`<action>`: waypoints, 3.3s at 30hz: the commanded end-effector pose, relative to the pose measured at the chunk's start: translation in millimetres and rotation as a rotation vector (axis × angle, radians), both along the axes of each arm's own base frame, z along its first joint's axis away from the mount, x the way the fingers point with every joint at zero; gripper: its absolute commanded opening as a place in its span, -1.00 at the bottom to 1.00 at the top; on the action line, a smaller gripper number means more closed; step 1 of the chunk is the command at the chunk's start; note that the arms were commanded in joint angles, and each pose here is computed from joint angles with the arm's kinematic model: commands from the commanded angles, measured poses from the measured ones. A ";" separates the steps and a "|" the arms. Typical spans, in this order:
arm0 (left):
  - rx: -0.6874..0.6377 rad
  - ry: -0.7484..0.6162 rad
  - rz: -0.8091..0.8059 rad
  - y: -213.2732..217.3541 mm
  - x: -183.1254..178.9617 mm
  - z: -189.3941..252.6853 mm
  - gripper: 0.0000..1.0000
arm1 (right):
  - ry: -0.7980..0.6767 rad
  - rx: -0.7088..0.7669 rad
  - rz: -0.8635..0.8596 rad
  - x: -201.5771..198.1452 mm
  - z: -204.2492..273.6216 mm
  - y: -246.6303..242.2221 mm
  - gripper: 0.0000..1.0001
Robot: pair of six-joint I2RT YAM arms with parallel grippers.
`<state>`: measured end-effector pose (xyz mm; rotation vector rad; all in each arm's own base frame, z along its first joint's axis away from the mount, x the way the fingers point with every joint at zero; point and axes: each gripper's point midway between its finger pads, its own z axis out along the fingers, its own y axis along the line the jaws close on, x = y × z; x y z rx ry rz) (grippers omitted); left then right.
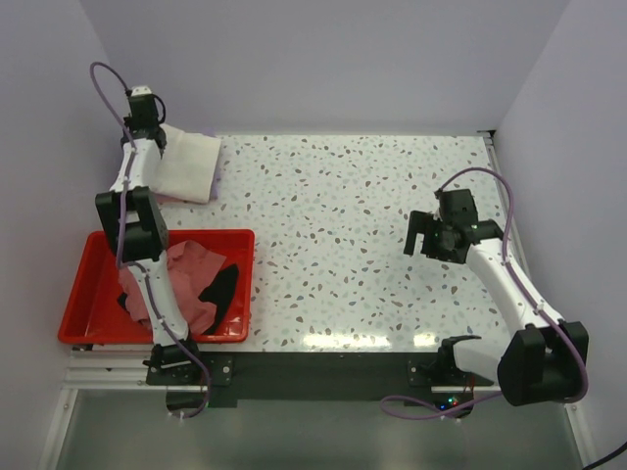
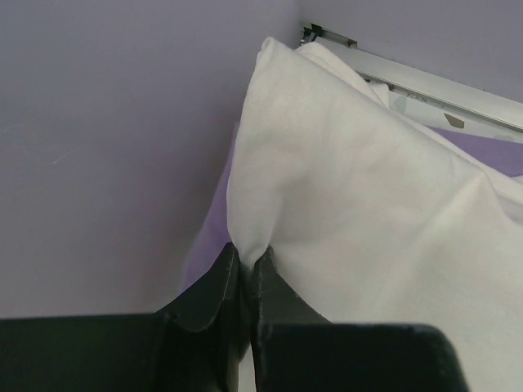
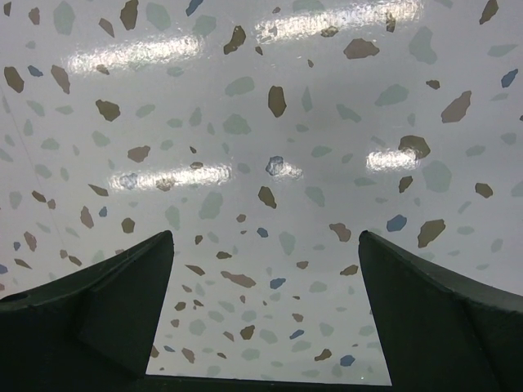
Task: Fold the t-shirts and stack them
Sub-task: Neatly place the folded tshirt to the corner
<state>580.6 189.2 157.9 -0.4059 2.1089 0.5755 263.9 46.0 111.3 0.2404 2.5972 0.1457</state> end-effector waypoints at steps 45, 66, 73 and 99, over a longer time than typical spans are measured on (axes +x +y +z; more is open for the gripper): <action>-0.061 0.092 -0.397 -143.3 20.5 -33.4 0.53 | -0.054 0.074 0.059 5.8 12.4 15.0 0.98; 0.042 0.152 -0.285 -132.4 15.4 -61.5 0.11 | -0.035 0.064 0.055 6.2 7.5 13.9 0.98; 0.022 0.170 -0.292 -136.1 16.4 -74.0 0.15 | -0.038 0.062 0.053 7.7 8.8 13.6 0.98; 0.024 0.067 -0.202 -129.1 39.6 -46.0 -1.00 | -0.020 0.047 0.042 8.5 5.4 10.8 0.98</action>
